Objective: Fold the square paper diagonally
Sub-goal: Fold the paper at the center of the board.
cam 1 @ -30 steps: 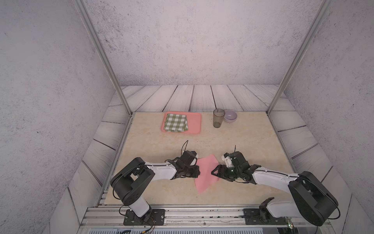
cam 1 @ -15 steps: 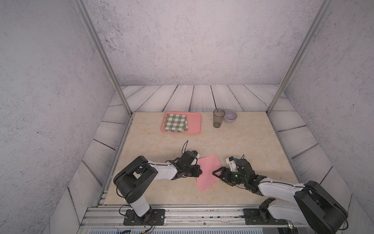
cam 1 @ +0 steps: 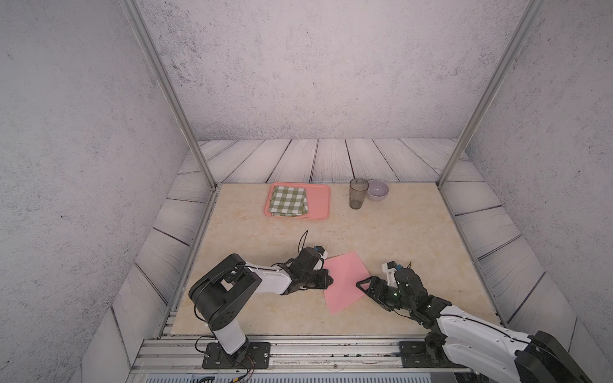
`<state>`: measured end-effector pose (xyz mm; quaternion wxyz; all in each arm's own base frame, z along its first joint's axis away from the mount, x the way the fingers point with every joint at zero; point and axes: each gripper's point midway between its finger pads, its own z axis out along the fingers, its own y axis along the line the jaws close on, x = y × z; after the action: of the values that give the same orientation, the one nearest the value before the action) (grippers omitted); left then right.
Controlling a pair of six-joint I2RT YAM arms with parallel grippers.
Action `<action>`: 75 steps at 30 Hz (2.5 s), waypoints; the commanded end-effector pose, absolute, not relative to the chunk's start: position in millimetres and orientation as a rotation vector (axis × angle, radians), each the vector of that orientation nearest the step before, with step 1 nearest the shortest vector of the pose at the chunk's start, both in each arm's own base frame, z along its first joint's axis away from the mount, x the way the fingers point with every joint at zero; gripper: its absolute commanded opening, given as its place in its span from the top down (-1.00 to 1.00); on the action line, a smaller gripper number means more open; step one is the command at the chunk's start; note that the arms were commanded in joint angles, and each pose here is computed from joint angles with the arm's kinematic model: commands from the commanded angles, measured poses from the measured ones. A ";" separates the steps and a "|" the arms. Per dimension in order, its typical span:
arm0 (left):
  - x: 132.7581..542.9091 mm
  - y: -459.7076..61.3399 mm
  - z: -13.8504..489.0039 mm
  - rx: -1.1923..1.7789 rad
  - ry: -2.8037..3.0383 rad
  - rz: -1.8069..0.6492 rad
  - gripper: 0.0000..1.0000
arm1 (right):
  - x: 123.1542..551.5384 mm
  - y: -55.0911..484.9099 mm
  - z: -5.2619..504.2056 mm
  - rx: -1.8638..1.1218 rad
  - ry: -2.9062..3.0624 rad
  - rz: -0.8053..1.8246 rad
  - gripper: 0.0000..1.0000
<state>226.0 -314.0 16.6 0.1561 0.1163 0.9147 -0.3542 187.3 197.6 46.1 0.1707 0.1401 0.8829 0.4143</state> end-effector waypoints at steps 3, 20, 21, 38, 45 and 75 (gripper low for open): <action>203.9 -291.4 -21.8 0.308 2.777 -0.909 1.00 | 207.6 208.6 56.2 0.390 2.468 1.175 -0.75; 204.6 -294.1 -28.3 0.274 2.778 -0.934 1.00 | 207.5 188.9 97.2 0.490 2.295 1.205 -0.72; 204.7 -294.5 -28.2 0.273 2.777 -0.937 1.00 | 207.2 187.3 93.2 0.495 2.311 1.182 -0.73; 204.5 -299.2 -24.6 0.273 2.755 -0.986 1.00 | 218.4 197.4 70.5 0.359 2.455 0.982 0.16; 204.0 -300.8 -24.0 0.281 2.755 -0.997 1.00 | 216.6 182.6 66.2 0.337 2.501 0.836 0.52; 208.4 -290.8 38.3 0.325 2.669 -0.951 -0.68 | 214.6 143.3 70.1 0.209 2.603 0.425 1.00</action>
<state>213.6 -307.8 42.2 0.1494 0.1151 0.9109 -0.3671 213.0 150.5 66.3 0.2394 0.0858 0.9494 0.1841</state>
